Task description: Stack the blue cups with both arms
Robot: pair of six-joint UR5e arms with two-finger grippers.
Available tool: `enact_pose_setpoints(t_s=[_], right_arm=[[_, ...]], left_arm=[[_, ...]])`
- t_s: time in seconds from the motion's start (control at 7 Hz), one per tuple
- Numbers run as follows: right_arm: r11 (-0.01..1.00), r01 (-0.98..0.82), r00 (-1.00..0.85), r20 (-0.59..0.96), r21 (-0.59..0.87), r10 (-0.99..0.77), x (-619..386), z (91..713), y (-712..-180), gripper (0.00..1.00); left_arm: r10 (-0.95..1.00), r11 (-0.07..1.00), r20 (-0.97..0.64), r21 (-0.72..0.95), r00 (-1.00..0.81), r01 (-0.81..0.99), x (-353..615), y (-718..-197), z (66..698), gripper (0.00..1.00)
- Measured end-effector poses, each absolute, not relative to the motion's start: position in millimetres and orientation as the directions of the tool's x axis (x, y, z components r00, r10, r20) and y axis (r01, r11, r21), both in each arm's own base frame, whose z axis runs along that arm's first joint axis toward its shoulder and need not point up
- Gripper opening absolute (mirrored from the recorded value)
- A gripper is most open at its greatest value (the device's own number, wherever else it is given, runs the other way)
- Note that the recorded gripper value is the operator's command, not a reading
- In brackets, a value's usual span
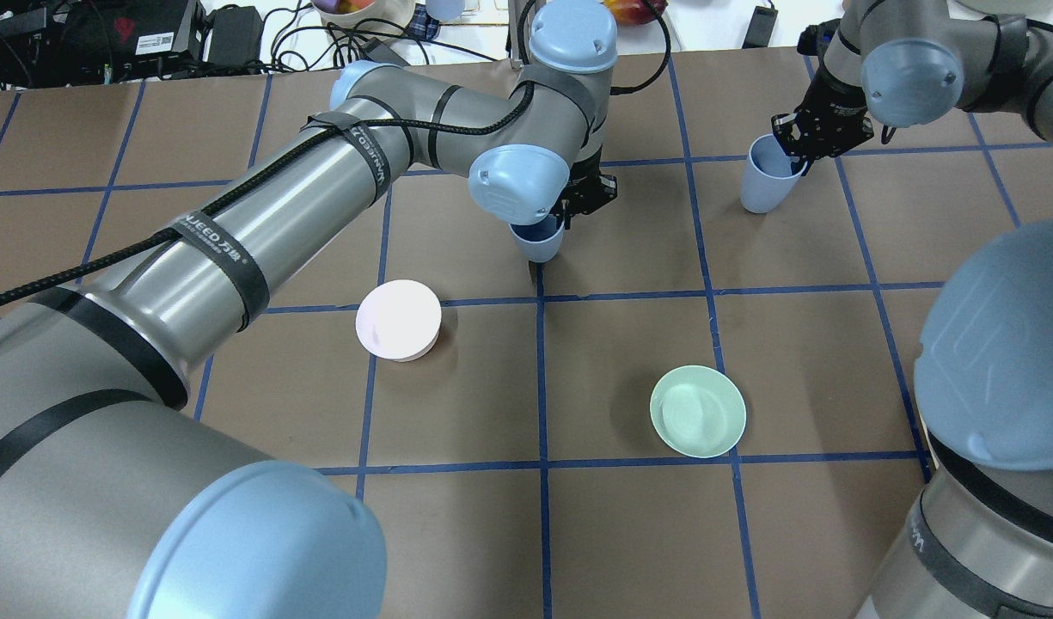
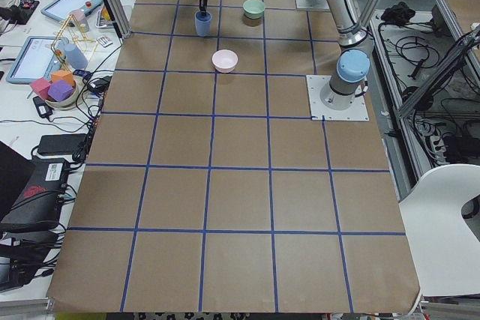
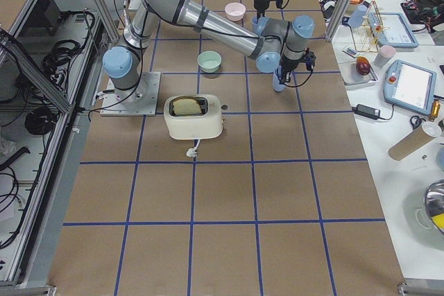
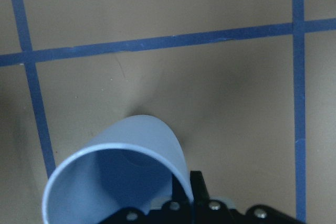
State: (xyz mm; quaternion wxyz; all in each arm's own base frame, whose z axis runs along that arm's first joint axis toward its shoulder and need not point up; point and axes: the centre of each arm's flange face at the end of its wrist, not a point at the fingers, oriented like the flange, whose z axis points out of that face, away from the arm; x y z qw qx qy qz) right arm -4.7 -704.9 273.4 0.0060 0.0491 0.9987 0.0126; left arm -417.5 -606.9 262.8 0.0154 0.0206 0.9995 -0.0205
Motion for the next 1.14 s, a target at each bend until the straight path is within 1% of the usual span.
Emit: enact_pose_setpoints(t_s=[0.14,0.29,0.43,0.57,0.71,1.0,1.14], right_arm=[[0.994,0.101,-0.995,-0.016,0.041,0.102,-2,293,-702,0.0],[0.993,0.106,-0.994,-0.025,0.061,0.107,3,316,-695,0.0],[0.99,0.109,-0.993,-0.043,0.085,0.113,13,339,-684,0.0],[0.988,0.113,-0.991,-0.063,0.104,0.12,29,358,-672,0.0],[0.986,0.124,-0.989,-0.068,0.113,0.132,55,375,-661,0.0],[0.981,0.157,-0.985,-0.057,0.114,0.164,132,394,-640,0.0],[0.977,0.179,-0.981,-0.05,0.114,0.186,176,397,-629,0.0]], left_arm=[[0.036,0.999,-0.038,-0.025,-0.999,0.037,-416,-605,253,1.0],[0.017,1.0,-0.036,-0.024,-0.999,0.018,-414,-604,256,1.0],[0.002,1.0,-0.03,-0.025,-1.0,0.003,-405,-605,277,1.0],[-0.003,1.0,-0.033,-0.005,-0.999,-0.003,-388,-600,313,1.0],[0.007,0.999,-0.042,0.034,-0.999,0.005,-366,-585,357,0.99],[-0.016,0.996,-0.039,0.092,-0.999,-0.02,-312,-536,440,0.99],[-0.053,0.994,-0.025,0.089,-0.998,-0.055,-285,-508,465,1.0]])
